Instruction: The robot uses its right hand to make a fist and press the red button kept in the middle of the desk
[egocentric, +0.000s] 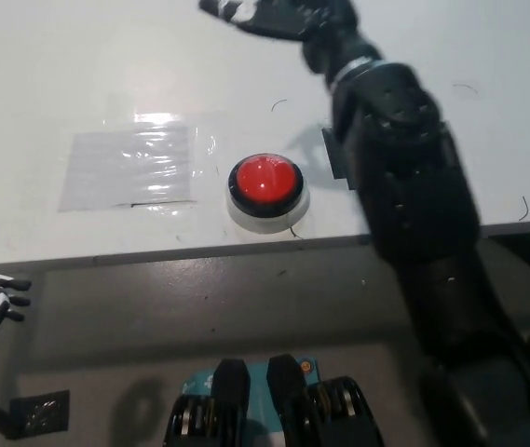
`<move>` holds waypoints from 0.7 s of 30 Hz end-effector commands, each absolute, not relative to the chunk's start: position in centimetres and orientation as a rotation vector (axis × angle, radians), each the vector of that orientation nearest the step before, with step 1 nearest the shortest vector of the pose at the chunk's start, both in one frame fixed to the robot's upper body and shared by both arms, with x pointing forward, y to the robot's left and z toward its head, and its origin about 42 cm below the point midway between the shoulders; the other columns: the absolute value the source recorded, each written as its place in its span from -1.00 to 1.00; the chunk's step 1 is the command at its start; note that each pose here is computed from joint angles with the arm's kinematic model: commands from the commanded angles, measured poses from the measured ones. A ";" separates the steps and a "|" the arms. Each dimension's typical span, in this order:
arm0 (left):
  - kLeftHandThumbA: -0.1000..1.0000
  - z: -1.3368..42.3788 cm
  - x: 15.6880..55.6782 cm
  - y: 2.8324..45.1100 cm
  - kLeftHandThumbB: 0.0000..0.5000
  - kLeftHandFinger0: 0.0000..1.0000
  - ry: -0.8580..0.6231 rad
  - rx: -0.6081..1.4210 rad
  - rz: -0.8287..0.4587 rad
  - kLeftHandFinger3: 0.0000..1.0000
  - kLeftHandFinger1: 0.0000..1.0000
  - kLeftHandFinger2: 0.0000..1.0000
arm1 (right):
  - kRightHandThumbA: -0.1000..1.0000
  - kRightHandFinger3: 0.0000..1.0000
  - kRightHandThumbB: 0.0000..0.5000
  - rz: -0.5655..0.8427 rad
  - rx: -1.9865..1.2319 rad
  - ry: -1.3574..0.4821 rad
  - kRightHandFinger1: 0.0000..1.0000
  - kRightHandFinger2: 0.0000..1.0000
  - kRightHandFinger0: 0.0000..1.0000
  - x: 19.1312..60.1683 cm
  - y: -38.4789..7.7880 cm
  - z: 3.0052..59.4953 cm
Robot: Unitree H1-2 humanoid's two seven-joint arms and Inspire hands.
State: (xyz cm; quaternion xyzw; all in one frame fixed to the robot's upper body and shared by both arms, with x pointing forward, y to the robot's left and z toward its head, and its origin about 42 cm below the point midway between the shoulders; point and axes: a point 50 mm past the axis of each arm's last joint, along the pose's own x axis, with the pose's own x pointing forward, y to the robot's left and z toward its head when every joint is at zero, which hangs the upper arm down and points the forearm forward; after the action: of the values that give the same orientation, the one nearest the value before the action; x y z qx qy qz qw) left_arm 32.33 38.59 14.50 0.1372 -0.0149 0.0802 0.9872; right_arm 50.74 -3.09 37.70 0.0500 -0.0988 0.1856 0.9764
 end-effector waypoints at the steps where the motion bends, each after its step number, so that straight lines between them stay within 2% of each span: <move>1: 0.13 16.6 33.5 38.5 -1.00 0.02 -0.112 0.295 0.138 0.26 0.08 0.19 | 0.81 -0.39 -0.80 0.474 0.122 -0.368 -1.00 -0.44 -1.00 50.3 -0.3 39.8; 2: 0.08 16.6 33.7 38.4 -1.00 -0.01 -0.129 0.288 0.131 0.23 0.04 0.15 | 0.80 -0.38 -0.85 0.476 0.128 -0.358 -1.00 -0.43 -1.00 50.4 -0.2 39.1; 3: 0.10 16.6 33.9 38.5 -1.00 -0.06 -0.127 0.297 0.127 0.20 -0.01 0.10 | 0.79 -0.36 -0.82 0.475 0.130 -0.340 -1.00 -0.41 -1.00 50.5 -0.1 38.3; 5: 0.14 16.7 34.0 38.5 -0.93 -0.10 -0.121 0.290 0.131 0.17 -0.04 0.07 | 0.79 -0.28 -0.86 0.463 0.124 -0.304 -0.94 -0.30 -1.00 50.7 -0.1 36.8; 7: 0.13 16.8 34.0 38.4 -0.94 -0.18 -0.119 0.285 0.133 0.11 -0.12 0.01 | 0.79 -0.24 -0.91 0.467 0.119 -0.298 -0.88 -0.22 -1.00 50.9 -0.2 35.8; 9: 0.13 16.9 34.1 38.4 -0.99 -0.16 -0.128 0.297 0.130 0.13 -0.09 0.02 | 0.79 -0.30 -0.99 0.463 0.121 -0.271 -0.97 -0.31 -1.00 51.1 -0.5 33.8; 10: 0.15 17.0 34.1 38.4 -0.97 -0.07 -0.122 0.301 0.134 0.16 -0.01 0.09 | 0.79 -0.31 -1.00 0.454 0.120 -0.250 -1.00 -0.34 -1.00 51.3 -0.8 32.4; 13: 0.16 17.3 34.4 38.5 -0.96 -0.15 -0.132 0.298 0.132 0.13 -0.09 0.02 | 0.81 -0.35 -0.92 0.434 0.120 -0.225 -1.00 -0.38 -1.00 51.6 -1.4 31.0; 15: 0.13 17.3 34.4 38.5 -0.98 -0.17 -0.138 0.285 0.127 0.13 -0.11 0.01 | 0.83 -0.37 -1.00 0.414 0.122 -0.204 -1.00 -0.41 -1.00 51.6 -1.8 30.1; 16: 0.13 17.3 34.4 38.5 -0.98 -0.08 -0.125 0.281 0.133 0.23 -0.02 0.10 | 0.87 -0.41 -1.00 0.396 0.130 -0.177 -1.00 -0.44 -1.00 51.5 -2.2 29.1; 18: 0.15 17.3 34.3 38.5 -0.99 -0.05 -0.125 0.293 0.131 0.27 0.01 0.14 | 0.88 -0.39 -1.00 0.394 0.140 -0.166 -1.00 -0.44 -1.00 51.4 -2.4 28.4; 20: 0.20 17.5 34.3 38.4 -1.00 0.14 -0.120 0.318 0.135 0.33 0.17 0.27 | 0.92 -0.27 -1.00 0.384 0.143 -0.133 -0.97 -0.35 -1.00 51.1 -3.1 26.8; 21: 0.20 17.6 34.4 38.4 -1.00 0.17 -0.126 0.312 0.136 0.35 0.20 0.30 | 0.93 -0.25 -1.00 0.385 0.142 -0.127 -0.95 -0.31 -1.00 51.1 -3.5 26.4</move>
State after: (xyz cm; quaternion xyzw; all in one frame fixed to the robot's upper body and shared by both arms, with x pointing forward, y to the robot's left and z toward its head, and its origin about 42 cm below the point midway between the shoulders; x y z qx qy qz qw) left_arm 33.78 38.03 15.50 0.1356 -0.0305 0.0710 0.9877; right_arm 50.83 -3.32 25.01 0.0646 -0.0208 0.1821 0.9809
